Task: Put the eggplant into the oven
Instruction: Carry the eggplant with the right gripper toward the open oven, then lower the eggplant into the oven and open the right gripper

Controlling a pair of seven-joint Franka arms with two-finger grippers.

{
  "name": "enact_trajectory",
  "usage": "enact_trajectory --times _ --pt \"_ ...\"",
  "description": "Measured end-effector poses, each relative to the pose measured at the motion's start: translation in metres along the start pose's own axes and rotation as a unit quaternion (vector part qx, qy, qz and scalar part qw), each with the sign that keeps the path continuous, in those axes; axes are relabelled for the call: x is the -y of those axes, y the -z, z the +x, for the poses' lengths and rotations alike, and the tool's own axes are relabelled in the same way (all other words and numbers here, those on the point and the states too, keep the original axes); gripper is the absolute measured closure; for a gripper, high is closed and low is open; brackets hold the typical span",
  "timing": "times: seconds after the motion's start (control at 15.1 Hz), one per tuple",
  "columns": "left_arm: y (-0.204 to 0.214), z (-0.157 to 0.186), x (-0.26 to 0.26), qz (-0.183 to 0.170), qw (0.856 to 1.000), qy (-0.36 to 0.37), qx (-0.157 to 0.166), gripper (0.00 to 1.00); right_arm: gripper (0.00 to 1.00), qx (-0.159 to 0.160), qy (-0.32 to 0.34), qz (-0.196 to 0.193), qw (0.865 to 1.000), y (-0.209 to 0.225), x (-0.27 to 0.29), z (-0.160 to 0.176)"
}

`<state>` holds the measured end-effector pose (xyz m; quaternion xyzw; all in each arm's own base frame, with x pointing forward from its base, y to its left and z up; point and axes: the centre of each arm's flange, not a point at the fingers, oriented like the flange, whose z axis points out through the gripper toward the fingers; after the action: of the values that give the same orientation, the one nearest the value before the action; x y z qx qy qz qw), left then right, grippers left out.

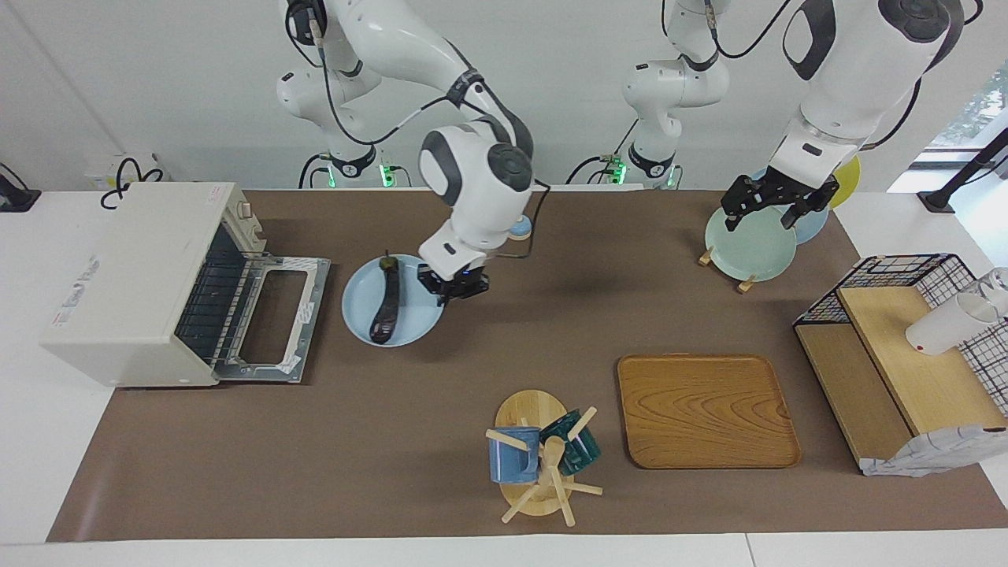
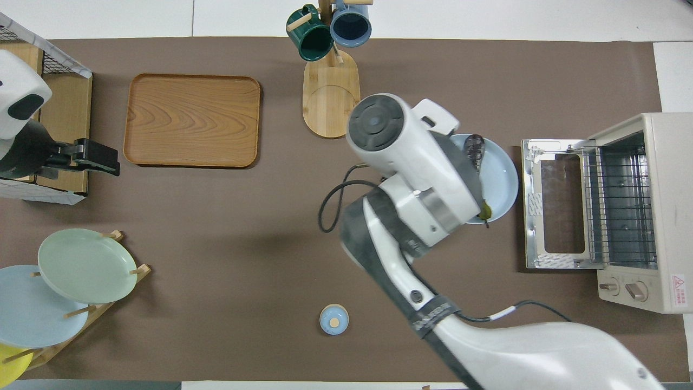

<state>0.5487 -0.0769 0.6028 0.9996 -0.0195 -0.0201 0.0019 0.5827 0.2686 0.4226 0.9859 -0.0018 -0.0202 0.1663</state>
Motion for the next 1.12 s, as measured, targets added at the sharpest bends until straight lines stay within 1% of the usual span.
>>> enact_trajectory --times 0.13,0.26,0.46,0.73,0.86,1.12 --pt "0.000 0.000 0.000 0.000 1.000 0.000 0.000 0.00 0.97 0.024 -0.004 0.007 1.000 -0.014 -0.074 0.001" --pt "0.000 0.000 0.000 0.000 1.000 0.000 0.000 0.00 0.97 0.038 -0.002 0.017 0.999 -0.030 -0.129 -0.005" --pt "0.000 0.000 -0.001 0.000 1.000 0.000 0.000 0.00 0.97 0.039 0.006 0.032 0.999 -0.057 -0.174 -0.013" --pt "0.000 0.000 -0.001 0.000 1.000 0.000 0.000 0.00 0.97 0.037 0.028 0.049 0.998 -0.109 -0.247 -0.011" --pt "0.000 0.000 0.000 0.000 1.000 0.000 0.000 0.00 0.97 0.034 0.033 0.054 0.997 -0.126 -0.264 -0.013" --pt "0.000 0.000 0.003 -0.001 1.000 0.003 0.000 0.00 0.97 0.029 0.036 0.057 0.997 -0.131 -0.262 -0.021"
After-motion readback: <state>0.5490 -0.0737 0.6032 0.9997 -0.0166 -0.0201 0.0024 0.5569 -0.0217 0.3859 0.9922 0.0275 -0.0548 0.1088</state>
